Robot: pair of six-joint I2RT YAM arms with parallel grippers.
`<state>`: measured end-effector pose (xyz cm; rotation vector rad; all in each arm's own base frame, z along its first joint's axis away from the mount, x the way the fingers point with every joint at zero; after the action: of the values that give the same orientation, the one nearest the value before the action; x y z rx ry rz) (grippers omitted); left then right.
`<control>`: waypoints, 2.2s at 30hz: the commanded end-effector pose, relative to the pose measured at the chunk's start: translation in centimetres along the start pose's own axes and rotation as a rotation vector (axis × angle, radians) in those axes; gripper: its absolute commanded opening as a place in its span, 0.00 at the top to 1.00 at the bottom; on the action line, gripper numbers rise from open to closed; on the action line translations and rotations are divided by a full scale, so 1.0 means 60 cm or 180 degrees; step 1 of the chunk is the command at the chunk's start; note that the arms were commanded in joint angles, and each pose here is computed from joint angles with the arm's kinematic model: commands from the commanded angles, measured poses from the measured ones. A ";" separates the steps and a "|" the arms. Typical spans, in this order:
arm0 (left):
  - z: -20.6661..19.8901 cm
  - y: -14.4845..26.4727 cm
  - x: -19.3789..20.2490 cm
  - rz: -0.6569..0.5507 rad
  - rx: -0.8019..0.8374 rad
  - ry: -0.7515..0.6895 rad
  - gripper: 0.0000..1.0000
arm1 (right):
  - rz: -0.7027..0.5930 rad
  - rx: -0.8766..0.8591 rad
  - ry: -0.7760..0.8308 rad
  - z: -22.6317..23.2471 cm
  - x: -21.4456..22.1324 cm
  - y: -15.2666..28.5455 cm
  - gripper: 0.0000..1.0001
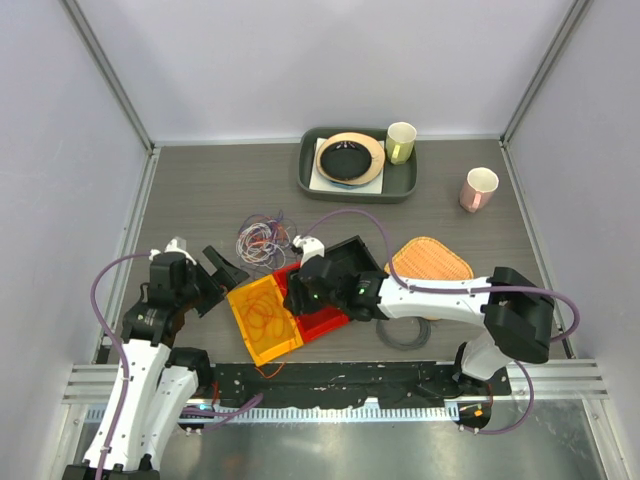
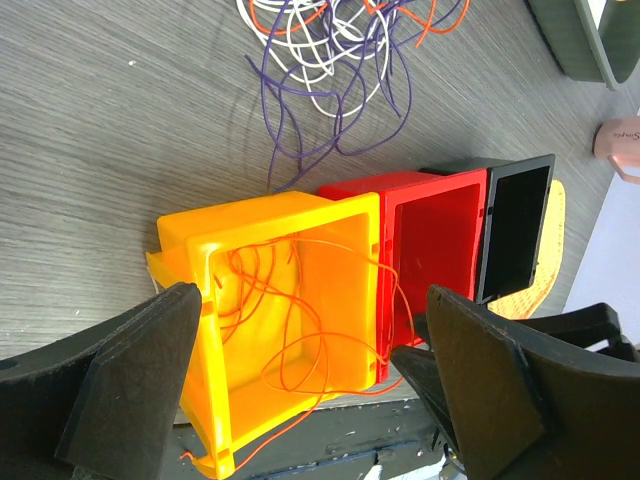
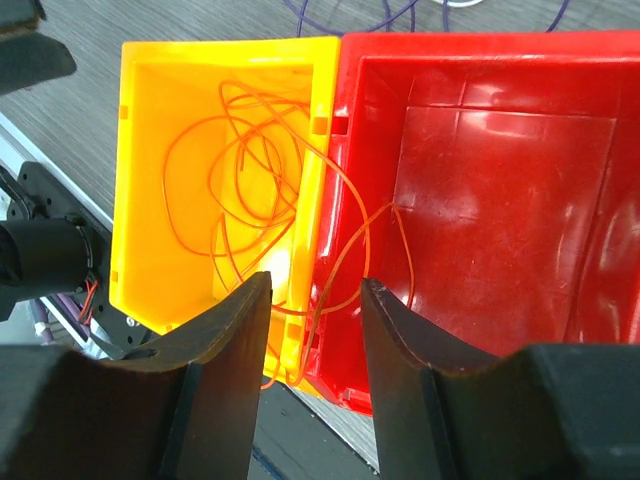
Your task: Untangle the cables
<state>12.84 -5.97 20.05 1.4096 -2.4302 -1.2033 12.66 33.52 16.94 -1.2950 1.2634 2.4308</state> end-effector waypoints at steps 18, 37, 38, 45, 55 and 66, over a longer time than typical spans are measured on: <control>-0.016 0.002 -0.006 -0.0026 0.0189 -0.0027 0.00 | -0.0499 -0.0385 0.0389 0.045 -0.055 0.038 0.99; -0.012 0.006 -0.009 -0.0149 0.0132 0.0010 0.00 | -0.0897 -0.0454 0.0921 0.124 -0.080 0.056 0.99; -0.012 0.007 -0.008 -0.0142 0.0136 0.0007 0.00 | -0.0873 -0.0398 0.0869 0.122 -0.075 0.049 0.99; -0.012 0.005 -0.008 -0.0124 0.0136 0.0008 0.00 | -0.0513 -0.0434 0.0845 0.124 -0.038 -0.015 0.99; -0.012 0.004 -0.005 -0.0064 0.0141 0.0007 0.00 | -0.0405 -0.0289 0.0868 0.108 -0.041 -0.069 0.96; -0.012 0.002 -0.006 -0.0048 0.0117 0.0003 0.00 | -0.0770 -0.0682 0.1382 0.107 -0.076 0.036 0.53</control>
<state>13.05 -5.94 20.17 1.4324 -2.4300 -1.1973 11.25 39.17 18.60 -1.8263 1.1078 2.3174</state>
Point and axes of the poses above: each gripper's point midway between its finger pads, its own y axis back along the fingers, its own z axis along the line the jaws close on, x = y × z, the point moved 9 cm from there along y, back along the fingers, and after that the axes turned 10 degrees about y, right-handed, at the moved point
